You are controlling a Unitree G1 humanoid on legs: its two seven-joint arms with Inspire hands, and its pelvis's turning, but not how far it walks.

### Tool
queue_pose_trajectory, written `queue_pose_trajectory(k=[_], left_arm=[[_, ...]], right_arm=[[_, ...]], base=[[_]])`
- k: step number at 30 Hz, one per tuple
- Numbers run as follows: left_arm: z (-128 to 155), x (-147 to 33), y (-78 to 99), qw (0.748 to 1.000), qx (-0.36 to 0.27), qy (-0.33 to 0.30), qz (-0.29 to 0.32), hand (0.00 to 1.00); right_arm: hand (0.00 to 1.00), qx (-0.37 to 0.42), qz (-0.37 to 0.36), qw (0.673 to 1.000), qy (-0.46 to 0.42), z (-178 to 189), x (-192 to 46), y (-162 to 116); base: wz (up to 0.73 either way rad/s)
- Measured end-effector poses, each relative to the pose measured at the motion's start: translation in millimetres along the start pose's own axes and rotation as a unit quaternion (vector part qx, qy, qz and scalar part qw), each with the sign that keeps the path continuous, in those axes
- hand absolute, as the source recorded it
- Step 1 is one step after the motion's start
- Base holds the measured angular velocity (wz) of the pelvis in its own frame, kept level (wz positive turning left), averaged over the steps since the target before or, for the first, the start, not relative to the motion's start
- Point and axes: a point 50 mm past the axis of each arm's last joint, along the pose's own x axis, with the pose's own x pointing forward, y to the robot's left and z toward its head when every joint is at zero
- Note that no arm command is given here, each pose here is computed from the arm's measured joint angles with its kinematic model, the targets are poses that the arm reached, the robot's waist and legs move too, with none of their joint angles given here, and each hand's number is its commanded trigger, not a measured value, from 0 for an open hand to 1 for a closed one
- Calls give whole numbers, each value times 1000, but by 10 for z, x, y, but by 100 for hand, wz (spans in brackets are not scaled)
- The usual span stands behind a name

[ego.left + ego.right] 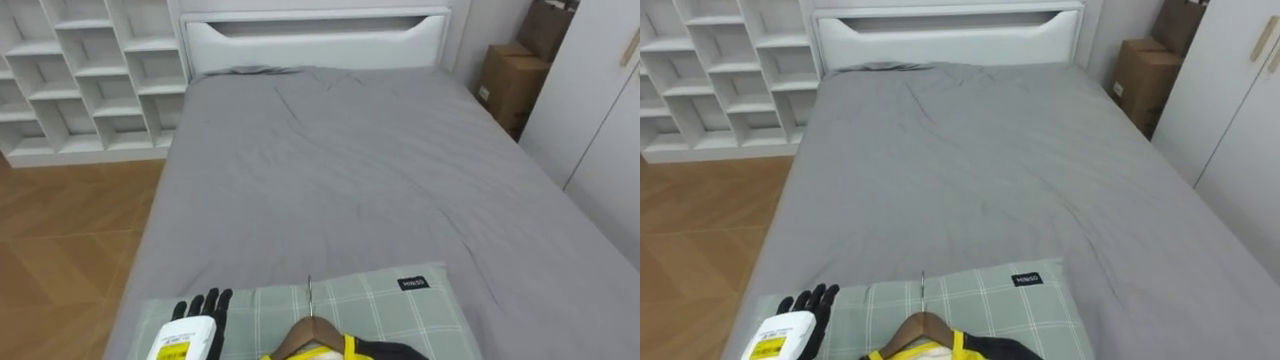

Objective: Hang clothes

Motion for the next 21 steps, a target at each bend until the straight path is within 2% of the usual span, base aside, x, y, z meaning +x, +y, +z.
queue_pose_trajectory(k=[7,14,19,21], left_arm=[[33,94,47,1000,3,-4,3,0],[-66,306,58,999,-24,40,-26,0],[-130,379,74,997,-32,63,-38,0],[-141,378,55,995,-54,75,-40,0]], right_arm=[[0,-5,-12,1000,-10,67,8,2],[0,-39,-6,999,-30,315,40,60],[0,-62,-1,997,-38,421,55,131],[0,-67,-2,997,-41,458,59,148]], base=[[-5],[-13],[-5],[-4]])
